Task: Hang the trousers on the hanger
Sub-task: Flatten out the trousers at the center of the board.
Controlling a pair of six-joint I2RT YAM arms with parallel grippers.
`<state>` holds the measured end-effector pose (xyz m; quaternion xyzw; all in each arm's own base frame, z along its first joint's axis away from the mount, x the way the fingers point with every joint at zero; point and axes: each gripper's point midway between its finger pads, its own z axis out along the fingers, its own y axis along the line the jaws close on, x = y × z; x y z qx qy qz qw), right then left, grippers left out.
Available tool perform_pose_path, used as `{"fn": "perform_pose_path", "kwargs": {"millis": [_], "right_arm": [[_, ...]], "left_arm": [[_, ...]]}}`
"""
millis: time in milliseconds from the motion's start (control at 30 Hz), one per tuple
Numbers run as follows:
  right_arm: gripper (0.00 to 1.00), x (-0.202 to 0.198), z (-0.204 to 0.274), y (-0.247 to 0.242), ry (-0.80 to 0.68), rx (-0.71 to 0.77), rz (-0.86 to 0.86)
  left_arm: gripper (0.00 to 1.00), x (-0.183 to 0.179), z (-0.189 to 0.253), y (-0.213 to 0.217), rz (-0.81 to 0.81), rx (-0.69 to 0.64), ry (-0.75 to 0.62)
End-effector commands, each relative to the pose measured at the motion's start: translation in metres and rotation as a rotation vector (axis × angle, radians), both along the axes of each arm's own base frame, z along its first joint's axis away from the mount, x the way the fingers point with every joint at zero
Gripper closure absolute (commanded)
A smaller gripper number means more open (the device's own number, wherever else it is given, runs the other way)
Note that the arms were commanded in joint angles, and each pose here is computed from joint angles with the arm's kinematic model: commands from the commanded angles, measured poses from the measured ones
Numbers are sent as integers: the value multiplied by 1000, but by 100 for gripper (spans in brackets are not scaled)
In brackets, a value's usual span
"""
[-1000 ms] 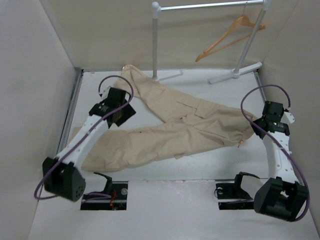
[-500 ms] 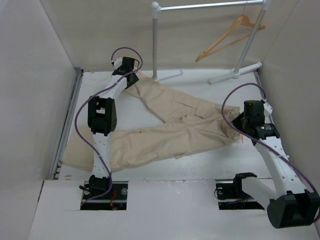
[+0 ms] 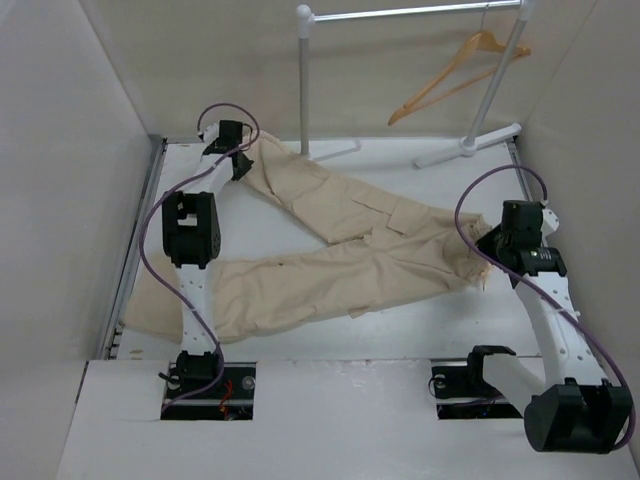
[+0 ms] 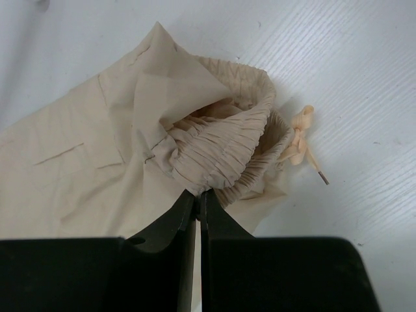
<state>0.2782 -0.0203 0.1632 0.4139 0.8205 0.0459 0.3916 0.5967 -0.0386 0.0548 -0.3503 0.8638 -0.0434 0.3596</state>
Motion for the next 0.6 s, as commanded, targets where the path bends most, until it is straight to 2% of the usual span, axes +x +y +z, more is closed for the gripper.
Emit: {"fn": "perform_pose_path", "kwargs": {"millis": [0,100,200,300,367,400,467,567], "right_arm": [[100,7,15,-9,-54,-6,-25],[100,-2,14,-29,-54,-2,-104],[100,-10,16,-46,-64,2,-176],[100,-7,25,-52,-99,20,-215],[100,7,28,-55,-108,42,-225],[100,17,25,-58,-107,44,-235],[100,41,17,-61,-100,62,-238],[100,70,6,-59,-82,48,-216]], "left_arm": [[98,-74,-34,107,219,109,224],[100,-114,-13,147,411,43,153],[100,-154,13,174,528,9,82],[99,-186,30,185,577,26,60],[95,-203,29,182,574,24,81],[91,-211,25,178,570,23,107],[75,-216,16,172,542,14,143],[57,-212,21,167,499,-15,119]]}}
